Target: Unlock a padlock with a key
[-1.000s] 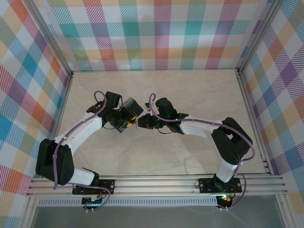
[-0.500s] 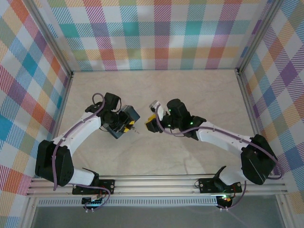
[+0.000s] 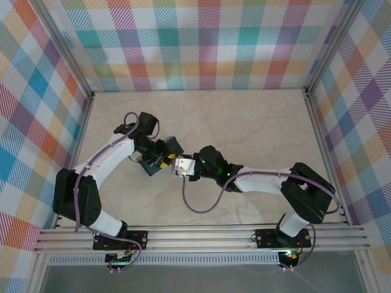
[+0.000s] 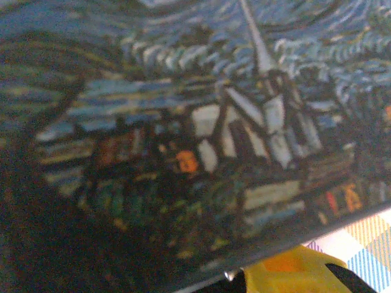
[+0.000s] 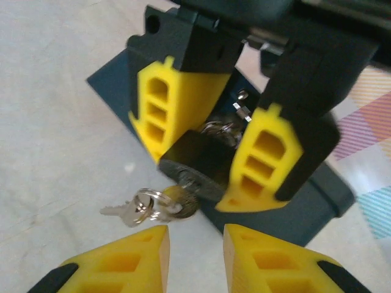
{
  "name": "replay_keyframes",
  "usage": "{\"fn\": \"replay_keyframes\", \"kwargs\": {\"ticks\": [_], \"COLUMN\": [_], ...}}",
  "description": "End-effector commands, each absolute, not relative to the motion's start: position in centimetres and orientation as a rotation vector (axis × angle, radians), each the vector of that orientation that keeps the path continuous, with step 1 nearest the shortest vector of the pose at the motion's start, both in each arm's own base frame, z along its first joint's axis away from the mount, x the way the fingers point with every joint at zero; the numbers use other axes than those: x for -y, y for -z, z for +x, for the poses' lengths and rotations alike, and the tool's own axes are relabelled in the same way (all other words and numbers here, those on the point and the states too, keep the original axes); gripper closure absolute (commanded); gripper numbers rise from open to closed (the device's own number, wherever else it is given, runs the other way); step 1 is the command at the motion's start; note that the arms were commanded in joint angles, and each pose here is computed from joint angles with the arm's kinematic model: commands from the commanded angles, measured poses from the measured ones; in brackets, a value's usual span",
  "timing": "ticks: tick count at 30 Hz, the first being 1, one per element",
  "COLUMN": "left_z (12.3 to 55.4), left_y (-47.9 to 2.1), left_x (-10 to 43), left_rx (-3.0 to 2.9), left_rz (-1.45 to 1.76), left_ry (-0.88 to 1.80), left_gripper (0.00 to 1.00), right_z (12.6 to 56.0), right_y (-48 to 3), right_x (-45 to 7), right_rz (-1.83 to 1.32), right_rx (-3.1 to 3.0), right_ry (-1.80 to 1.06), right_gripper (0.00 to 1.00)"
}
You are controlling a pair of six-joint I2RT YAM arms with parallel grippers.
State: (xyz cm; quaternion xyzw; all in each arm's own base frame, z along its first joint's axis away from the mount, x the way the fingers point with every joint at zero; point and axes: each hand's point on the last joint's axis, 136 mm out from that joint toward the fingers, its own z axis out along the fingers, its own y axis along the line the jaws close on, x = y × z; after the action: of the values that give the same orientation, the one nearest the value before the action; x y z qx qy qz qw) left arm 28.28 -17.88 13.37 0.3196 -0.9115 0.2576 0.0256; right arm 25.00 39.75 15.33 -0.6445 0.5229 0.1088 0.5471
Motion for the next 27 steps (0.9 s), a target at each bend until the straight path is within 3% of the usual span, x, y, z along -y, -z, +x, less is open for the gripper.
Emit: {"fn": "replay_keyframes", "kwargs": {"ticks": [1, 17, 22, 27], "left_z": [28.5, 29.2, 29.0, 28.8], "left_y": [-14.7, -14.7, -14.8, -14.8], "left_x": [18.3, 19.2, 19.2, 19.1], "left_rx": [2.821, 2.784, 2.78, 2.78], "left_rz": [0.936, 0.944, 0.945, 0.949], "left_ry": [-0.839, -0.887, -0.897, -0.899], "left_gripper": [0.79, 0.79, 0.79, 0.79], "right_z": [25.5, 24.7, 24.8, 24.8], "right_y": [-16.6, -16.6, -16.3, -15.6], "right_x": [-40.5, -42.0, -42.1, -41.7], "right_rz": [-1.506, -1.498, -1.517, -1.533], "right_rx": [-1.123, -1.057, -1.07, -1.084], "right_ry": [-0.16, -0.091, -0.085, -0.064], "right_gripper": [0.71, 0.76, 0.83, 0.8]}}
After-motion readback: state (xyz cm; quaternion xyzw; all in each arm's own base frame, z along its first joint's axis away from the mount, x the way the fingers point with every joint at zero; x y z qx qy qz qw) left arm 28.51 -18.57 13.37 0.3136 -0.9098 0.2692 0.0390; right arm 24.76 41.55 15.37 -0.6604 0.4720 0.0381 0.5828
